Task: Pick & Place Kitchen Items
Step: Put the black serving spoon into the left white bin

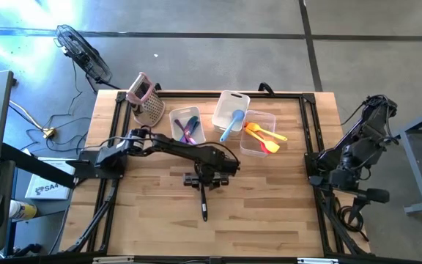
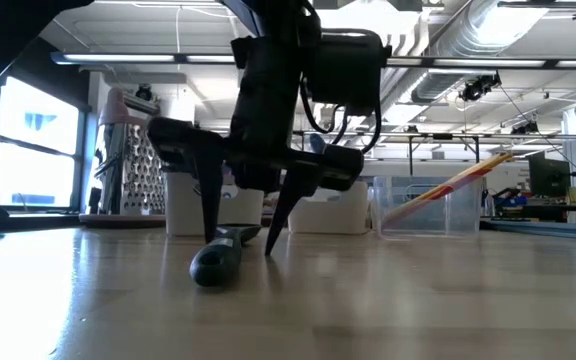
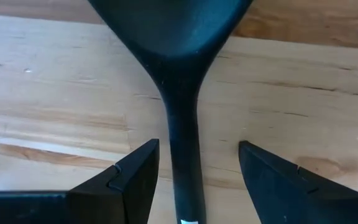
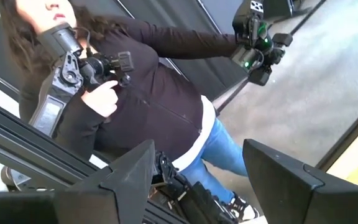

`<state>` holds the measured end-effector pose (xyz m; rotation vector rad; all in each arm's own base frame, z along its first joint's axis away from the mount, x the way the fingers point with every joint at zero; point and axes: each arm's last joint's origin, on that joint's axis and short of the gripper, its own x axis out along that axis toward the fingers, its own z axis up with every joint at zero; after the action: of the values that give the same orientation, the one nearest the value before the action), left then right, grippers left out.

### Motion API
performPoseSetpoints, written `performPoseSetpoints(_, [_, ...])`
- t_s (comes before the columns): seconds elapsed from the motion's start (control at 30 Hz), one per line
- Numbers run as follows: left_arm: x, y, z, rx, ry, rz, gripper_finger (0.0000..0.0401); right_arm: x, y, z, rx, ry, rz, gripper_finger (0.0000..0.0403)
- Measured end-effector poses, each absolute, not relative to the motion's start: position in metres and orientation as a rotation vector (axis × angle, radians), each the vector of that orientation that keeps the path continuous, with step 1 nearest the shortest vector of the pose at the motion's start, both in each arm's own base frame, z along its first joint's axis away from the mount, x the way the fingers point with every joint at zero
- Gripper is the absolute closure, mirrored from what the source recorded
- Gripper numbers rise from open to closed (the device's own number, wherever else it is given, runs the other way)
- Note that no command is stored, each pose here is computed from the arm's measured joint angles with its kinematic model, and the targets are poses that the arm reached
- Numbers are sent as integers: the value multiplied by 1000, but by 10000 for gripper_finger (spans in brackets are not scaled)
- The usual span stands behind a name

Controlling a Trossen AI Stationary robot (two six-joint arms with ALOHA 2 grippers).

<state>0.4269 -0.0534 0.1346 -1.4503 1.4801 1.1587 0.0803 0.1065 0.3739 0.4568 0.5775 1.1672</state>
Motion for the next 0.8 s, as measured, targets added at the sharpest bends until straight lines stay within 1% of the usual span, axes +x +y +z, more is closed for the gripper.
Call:
performPoseSetpoints(0.13, [427, -51, 131, -1452, 1474, 1141, 186, 80, 106, 373, 470, 602, 1160, 164])
performPoseSetpoints(0.23, [428, -49, 130, -1447, 1451, 1148, 206, 80, 106, 373, 470, 601, 1162, 164])
performPoseSetpoints(0.37, [430, -48, 130, -1435, 1440, 1131, 263, 80, 106, 373, 474, 602, 1161, 164])
performPoseSetpoints(0.53, [430, -48, 127, -1439, 1413, 1121, 359, 80, 106, 373, 474, 602, 1160, 164])
performPoseSetpoints(0.67, [427, -51, 117, -1472, 1417, 1083, 361, 80, 106, 373, 493, 614, 1153, 164])
performPoseSetpoints(0.8, [421, -60, 110, -1474, 1429, 1096, 361, 80, 106, 375, 504, 601, 1158, 164])
